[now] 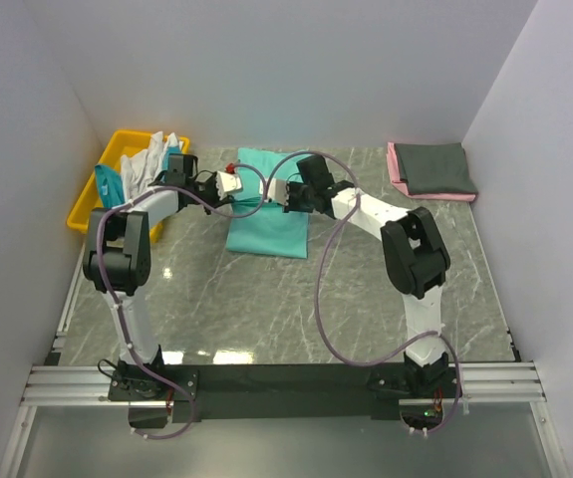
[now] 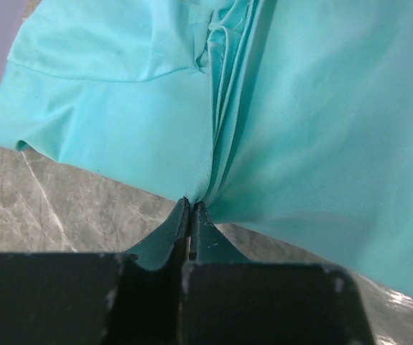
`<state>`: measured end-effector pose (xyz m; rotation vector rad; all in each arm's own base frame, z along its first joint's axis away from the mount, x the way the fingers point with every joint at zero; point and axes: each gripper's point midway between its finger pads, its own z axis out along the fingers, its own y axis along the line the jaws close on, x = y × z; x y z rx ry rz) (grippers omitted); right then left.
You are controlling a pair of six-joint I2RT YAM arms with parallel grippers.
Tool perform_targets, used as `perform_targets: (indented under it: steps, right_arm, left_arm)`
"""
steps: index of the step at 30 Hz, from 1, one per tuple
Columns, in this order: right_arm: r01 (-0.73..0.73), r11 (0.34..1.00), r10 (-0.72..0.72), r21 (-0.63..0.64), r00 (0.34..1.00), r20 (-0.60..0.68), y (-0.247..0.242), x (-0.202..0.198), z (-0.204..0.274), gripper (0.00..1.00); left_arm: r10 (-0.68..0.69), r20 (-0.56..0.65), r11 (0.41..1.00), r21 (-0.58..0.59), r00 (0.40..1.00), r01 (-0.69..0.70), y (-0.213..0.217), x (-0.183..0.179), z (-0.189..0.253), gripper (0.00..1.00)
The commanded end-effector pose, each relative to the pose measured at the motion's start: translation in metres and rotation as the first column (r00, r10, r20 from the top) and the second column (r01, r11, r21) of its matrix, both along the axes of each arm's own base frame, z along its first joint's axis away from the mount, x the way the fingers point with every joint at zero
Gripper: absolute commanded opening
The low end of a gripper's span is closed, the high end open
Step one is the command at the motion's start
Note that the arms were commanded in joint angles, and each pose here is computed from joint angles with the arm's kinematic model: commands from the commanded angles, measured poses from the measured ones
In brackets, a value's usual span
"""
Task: Fold and stack the t-shirts
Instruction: Fold the tshirt
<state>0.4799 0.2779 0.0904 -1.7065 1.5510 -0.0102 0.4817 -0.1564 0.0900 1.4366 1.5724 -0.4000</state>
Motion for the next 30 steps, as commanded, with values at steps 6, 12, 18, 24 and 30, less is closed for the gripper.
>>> perform_targets:
  steps: [6,12,18,24,30]
  right_arm:
    - [0.03,1.0,-0.029,-0.005,0.997,0.065,0.001,0.033,0.003,0.0]
    - [0.118,0.993,-0.116,-0.01,0.989,0.087,-0.011,0.04,0.013,0.29]
    - [0.27,0.956,-0.285,0.117,0.949,0.136,-0.031,0.047,0.07,0.53]
    - [0.383,0.88,-0.366,0.282,0.924,-0.112,-0.017,0.024,0.108,0.44]
    - [0.491,0.814,-0.264,0.312,0.79,-0.553,0.024,-0.023,0.083,0.32]
  left_arm:
    - [0.038,0.004,0.999,-0.021,0.999,-0.038,0.0,0.03,-0.005,0.07]
    - [0.101,-0.005,0.994,-0.04,0.995,-0.101,0.003,0.05,0.006,0.43]
    - [0.215,-0.09,0.962,-0.154,0.973,-0.226,0.017,0.048,0.046,0.61]
    - [0.229,-0.233,0.922,-0.26,0.945,-0.287,0.014,-0.003,0.072,0.58]
    - [0.236,-0.588,0.803,-0.331,0.774,-0.496,-0.003,-0.03,0.059,0.52]
